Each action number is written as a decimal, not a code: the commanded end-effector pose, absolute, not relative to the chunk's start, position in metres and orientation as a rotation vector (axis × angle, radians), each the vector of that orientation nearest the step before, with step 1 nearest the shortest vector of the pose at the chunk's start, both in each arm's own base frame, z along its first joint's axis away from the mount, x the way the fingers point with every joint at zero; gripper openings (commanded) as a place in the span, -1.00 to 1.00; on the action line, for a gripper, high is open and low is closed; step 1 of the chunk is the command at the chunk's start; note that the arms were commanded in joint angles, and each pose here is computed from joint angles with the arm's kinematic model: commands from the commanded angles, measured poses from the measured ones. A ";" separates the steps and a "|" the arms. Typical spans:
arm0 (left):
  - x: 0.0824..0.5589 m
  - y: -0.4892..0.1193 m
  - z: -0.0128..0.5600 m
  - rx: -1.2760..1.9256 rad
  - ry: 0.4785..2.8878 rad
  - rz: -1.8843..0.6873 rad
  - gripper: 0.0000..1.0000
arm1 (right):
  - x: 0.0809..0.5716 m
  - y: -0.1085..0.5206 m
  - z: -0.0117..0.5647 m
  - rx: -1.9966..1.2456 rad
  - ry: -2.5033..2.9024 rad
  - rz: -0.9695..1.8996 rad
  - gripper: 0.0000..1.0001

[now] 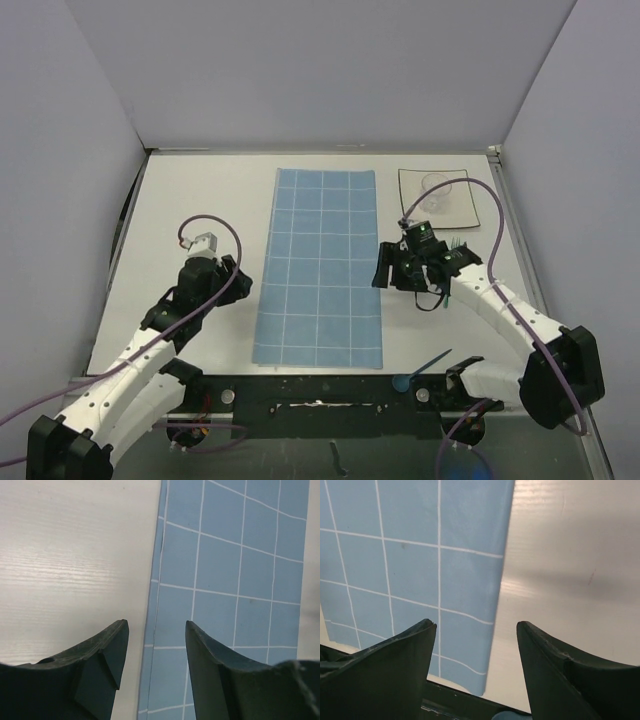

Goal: Set the dinner table for one person
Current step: Move the napkin to the center of the board, then fold the napkin at the center of the board.

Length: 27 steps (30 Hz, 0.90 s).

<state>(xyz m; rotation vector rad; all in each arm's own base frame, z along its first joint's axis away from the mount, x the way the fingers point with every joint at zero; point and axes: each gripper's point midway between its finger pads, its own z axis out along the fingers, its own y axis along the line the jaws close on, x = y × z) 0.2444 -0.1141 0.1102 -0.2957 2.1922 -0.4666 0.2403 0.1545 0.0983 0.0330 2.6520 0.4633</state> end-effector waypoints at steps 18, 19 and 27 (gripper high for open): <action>0.157 -0.106 0.083 -0.631 2.331 -0.644 -0.07 | 0.153 0.130 0.065 0.184 2.781 0.337 0.33; 0.153 -0.106 0.079 -0.638 2.354 -0.642 -0.07 | 0.153 0.131 0.066 0.189 2.787 0.332 0.33; 0.139 -0.111 0.059 -0.703 2.478 -0.614 -0.13 | 0.139 0.133 0.064 0.218 2.846 0.323 0.33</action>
